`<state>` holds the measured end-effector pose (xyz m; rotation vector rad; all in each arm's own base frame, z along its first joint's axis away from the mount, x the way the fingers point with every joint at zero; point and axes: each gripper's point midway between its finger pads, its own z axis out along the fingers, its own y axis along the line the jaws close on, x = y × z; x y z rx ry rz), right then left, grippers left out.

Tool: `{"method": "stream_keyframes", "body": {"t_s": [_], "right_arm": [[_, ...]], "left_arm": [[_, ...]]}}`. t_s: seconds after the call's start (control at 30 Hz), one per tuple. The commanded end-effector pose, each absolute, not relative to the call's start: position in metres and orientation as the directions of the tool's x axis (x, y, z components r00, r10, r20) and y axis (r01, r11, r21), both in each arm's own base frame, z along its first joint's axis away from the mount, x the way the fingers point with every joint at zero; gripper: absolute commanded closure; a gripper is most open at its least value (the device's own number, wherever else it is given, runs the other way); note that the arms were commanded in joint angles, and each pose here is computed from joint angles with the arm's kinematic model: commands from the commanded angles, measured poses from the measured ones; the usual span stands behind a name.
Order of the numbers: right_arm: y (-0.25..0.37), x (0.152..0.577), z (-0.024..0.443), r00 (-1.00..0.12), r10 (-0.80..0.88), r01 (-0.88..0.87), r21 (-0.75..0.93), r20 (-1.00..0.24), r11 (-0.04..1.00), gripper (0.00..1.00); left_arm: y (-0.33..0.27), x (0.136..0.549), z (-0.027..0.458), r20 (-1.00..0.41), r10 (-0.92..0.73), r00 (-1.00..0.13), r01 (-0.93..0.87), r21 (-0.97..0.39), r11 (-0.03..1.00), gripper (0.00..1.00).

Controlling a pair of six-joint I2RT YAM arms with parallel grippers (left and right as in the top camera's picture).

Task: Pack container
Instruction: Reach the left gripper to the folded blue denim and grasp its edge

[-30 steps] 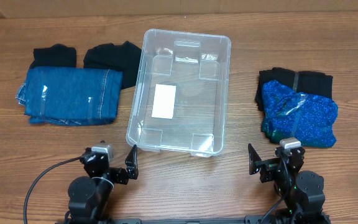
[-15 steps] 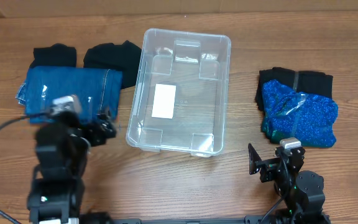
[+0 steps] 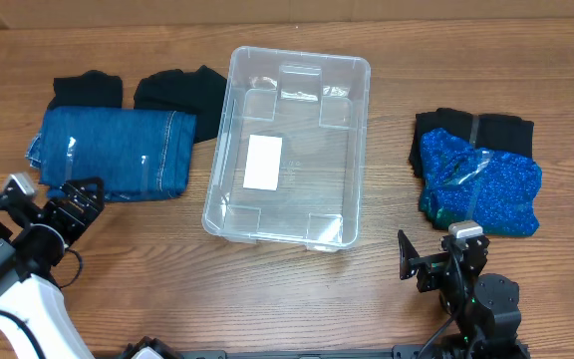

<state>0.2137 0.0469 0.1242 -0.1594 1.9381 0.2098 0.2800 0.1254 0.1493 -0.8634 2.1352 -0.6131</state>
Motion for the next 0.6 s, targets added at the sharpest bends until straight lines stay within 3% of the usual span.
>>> {"method": "stream_keyframes", "body": {"t_s": [0.0, 0.13, 0.27, 0.57], "right_arm": [[0.045, 0.214, 0.121, -0.368, -0.008, -0.198, 0.069, -0.93, 0.978, 0.0], [0.045, 0.214, 0.121, -0.368, -0.008, -0.197, 0.07, -0.93, 0.978, 0.0], [0.045, 0.214, 0.121, -0.368, -0.008, -0.198, 0.069, -0.93, 0.978, 0.0], [0.045, 0.214, 0.121, -0.368, -0.008, -0.197, 0.07, -0.93, 0.978, 0.0]], "left_arm": [[0.125, 0.281, 0.122, -0.359, -0.76, -0.542, -0.417, -0.671, 0.614, 0.0], [0.141, 0.277, 0.079, -0.229, -0.836, -0.499, -0.576, -0.633, 0.517, 0.0], [0.155, 0.291, 0.078, -0.279, -0.844, -0.459, -0.558, -0.648, 0.518, 0.0], [0.158, 0.311, 0.048, -0.213, -0.862, -0.461, -0.528, -0.714, 0.459, 0.0]]}}
